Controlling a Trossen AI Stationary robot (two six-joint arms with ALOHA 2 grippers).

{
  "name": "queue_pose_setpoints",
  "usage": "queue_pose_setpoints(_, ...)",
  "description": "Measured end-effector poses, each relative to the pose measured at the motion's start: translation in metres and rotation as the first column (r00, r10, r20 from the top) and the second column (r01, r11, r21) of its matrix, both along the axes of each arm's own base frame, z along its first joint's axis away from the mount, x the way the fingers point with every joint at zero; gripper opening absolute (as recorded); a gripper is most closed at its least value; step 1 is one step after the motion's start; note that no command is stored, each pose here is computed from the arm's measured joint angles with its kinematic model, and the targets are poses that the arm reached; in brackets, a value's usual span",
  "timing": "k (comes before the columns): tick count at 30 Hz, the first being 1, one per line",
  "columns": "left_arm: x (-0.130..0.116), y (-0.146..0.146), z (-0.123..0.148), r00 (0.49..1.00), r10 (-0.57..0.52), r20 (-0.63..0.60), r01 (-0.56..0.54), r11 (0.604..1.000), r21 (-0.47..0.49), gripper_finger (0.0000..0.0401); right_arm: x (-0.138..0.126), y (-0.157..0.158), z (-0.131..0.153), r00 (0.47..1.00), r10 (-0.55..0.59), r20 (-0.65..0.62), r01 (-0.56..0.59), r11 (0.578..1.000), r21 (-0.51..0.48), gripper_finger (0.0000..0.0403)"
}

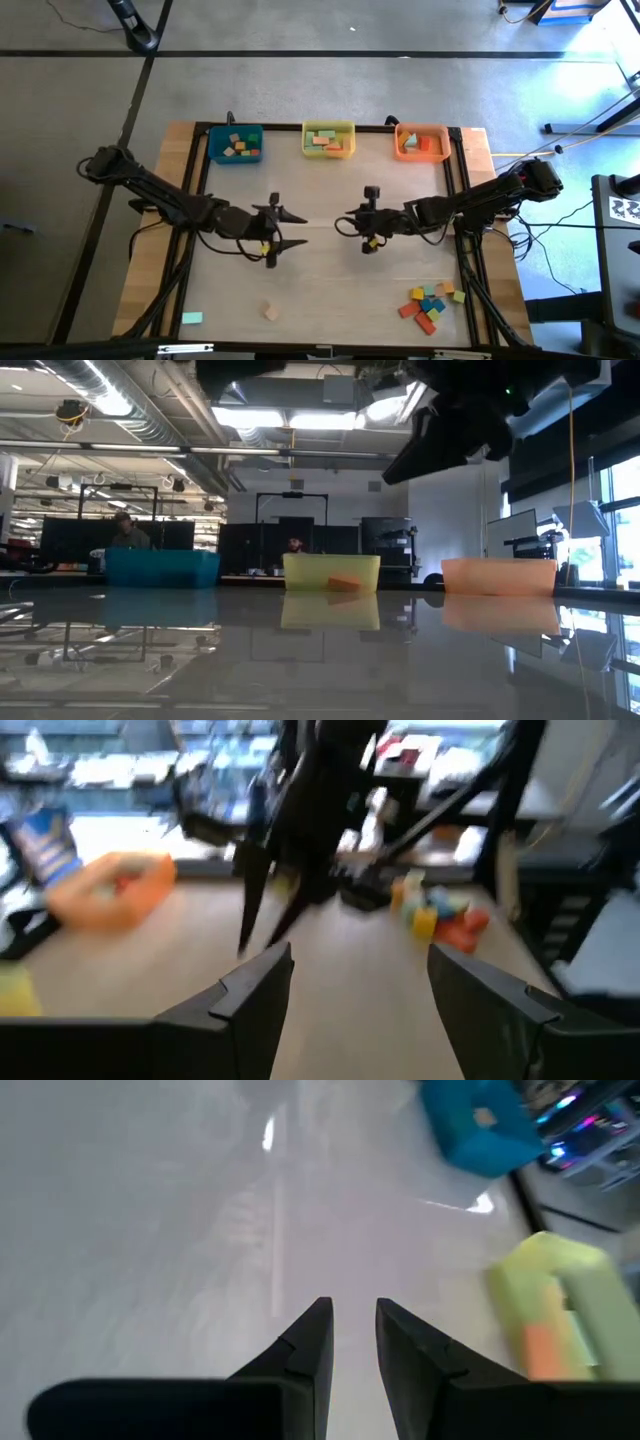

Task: Sort blocks by size
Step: Put the brown triangle block into the orange bin

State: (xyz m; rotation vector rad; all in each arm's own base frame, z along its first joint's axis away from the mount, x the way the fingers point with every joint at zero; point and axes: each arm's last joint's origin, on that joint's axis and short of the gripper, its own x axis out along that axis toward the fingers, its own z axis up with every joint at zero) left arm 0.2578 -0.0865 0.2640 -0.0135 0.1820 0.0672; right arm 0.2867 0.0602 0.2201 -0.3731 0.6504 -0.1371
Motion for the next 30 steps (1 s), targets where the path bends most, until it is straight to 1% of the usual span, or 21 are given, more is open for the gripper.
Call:
queue_pose_setpoints(3, 0.004, 0.004, 0.009, 0.997, -0.051, 0.063, 0.05, 0.999, 0.019, 0.0224, 0.0, 0.001, 0.0, 1.0, 0.007, -0.003, -0.007, 1.0, 0.03, 0.0079)
queue_pose_setpoints(7, 0.015, 0.004, 0.024, 0.993, -0.102, 0.06, 0.097, 0.993, 0.07, 0.0224, -0.001, 0.001, -0.001, 1.0, 0.011, -0.011, -0.01, 0.999, 0.041, 0.0079)
queue_pose_setpoints(10, 0.029, -0.007, 0.031, 0.988, -0.154, -0.004, 0.154, 0.983, 0.101, 0.0224, -0.001, 0.001, -0.002, 1.0, 0.009, -0.014, -0.008, 0.998, 0.059, 0.0079)
queue_pose_setpoints(12, 0.039, -0.016, 0.033, 0.981, -0.177, -0.08, 0.187, 0.973, 0.134, 0.0224, -0.001, 0.001, -0.002, 1.0, 0.015, -0.019, -0.014, 0.998, 0.066, 0.0079)
queue_pose_setpoints(14, 0.045, -0.025, 0.033, 0.965, -0.188, -0.18, 0.215, 0.966, 0.142, 0.0224, -0.001, 0.001, -0.002, 1.0, 0.02, -0.021, -0.018, 0.996, 0.082, 0.0079)
queue_pose_setpoints(17, 0.044, -0.036, 0.029, 0.921, -0.191, -0.341, 0.239, 0.965, 0.105, 0.0224, -0.002, 0.002, -0.003, 0.999, 0.027, -0.034, -0.022, 0.991, 0.129, 0.0078)
queue_pose_setpoints(22, 0.024, -0.057, 0.018, 0.848, -0.2, -0.49, 0.225, 0.974, -0.009, 0.0224, -0.004, 0.004, -0.006, 0.996, 0.059, -0.071, -0.043, 0.976, 0.213, 0.0078)
queue_pose_setpoints(26, 0.008, -0.073, 0.01, 0.804, -0.21, -0.556, 0.196, 0.977, -0.086, 0.0224, -0.004, 0.006, -0.007, 0.994, 0.081, -0.078, -0.057, 0.962, 0.265, 0.0078)
queue_pose_setpoints(30, -0.007, -0.089, -0.002, 0.776, -0.24, -0.583, 0.211, 0.97, -0.119, 0.0224, -0.004, 0.006, -0.007, 0.992, 0.098, -0.08, -0.072, 0.957, 0.281, 0.0078)
